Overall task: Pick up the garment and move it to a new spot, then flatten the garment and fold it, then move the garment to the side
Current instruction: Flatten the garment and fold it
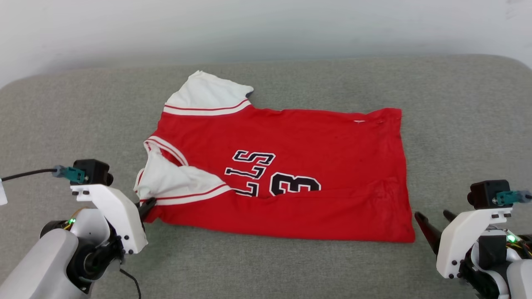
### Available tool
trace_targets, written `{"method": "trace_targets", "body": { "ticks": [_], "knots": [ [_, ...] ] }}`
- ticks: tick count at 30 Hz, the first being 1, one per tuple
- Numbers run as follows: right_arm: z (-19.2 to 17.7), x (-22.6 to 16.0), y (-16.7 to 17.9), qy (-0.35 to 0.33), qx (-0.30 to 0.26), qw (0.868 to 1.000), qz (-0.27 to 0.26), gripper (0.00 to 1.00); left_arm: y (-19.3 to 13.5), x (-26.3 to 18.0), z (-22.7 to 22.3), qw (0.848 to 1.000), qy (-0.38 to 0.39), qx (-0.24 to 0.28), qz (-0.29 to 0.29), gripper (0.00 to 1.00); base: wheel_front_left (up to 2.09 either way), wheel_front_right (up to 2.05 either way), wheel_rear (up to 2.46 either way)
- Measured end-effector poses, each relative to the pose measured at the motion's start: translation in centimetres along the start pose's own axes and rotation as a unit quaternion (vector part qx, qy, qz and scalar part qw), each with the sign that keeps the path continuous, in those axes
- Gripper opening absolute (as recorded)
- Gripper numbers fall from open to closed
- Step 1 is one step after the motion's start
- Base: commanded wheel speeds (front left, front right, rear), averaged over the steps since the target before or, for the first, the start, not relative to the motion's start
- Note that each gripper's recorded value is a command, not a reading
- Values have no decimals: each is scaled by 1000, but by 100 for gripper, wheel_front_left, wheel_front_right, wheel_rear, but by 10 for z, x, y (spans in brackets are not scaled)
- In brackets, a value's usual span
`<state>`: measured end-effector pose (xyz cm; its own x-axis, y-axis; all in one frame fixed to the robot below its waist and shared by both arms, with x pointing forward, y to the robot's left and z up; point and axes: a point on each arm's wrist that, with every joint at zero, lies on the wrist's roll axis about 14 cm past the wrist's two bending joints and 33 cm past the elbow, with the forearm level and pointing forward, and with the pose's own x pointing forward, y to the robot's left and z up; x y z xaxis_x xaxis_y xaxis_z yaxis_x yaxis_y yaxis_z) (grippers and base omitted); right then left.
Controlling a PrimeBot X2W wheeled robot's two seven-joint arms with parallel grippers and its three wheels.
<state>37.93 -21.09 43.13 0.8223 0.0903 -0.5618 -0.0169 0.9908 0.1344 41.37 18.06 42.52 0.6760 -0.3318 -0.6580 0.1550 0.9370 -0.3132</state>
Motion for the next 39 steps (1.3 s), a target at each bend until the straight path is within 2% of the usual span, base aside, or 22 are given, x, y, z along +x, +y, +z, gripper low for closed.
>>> {"method": "trace_targets", "body": {
  "ticks": [4,13,14,15,16,24,28,39],
  "knots": [
    [-29,12,8,112,0,993,20,100,-2,-4,13,1000,-26,8,-1,0,0,0,0],
    [-53,45,36,215,7,975,60,100,-1,0,13,999,-32,13,-2,0,0,0,0],
    [-56,47,38,224,5,973,61,96,-1,0,11,999,-30,11,-2,0,0,0,0],
    [-57,48,38,230,6,971,63,42,1,0,11,1000,-29,10,0,0,0,0,0],
    [-58,49,39,234,7,970,65,0,1,0,10,1000,-30,7,1,0,0,0,0],
    [-41,43,44,199,-10,977,72,0,-1,-7,5,999,-40,-5,4,0,0,0,0],
    [-24,21,50,156,-26,984,83,0,-7,-24,-7,998,-54,-19,7,0,0,0,0],
    [-36,-26,46,133,-30,987,87,0,-11,-67,-48,997,-58,-39,25,0,0,0,0]
  ]
}}
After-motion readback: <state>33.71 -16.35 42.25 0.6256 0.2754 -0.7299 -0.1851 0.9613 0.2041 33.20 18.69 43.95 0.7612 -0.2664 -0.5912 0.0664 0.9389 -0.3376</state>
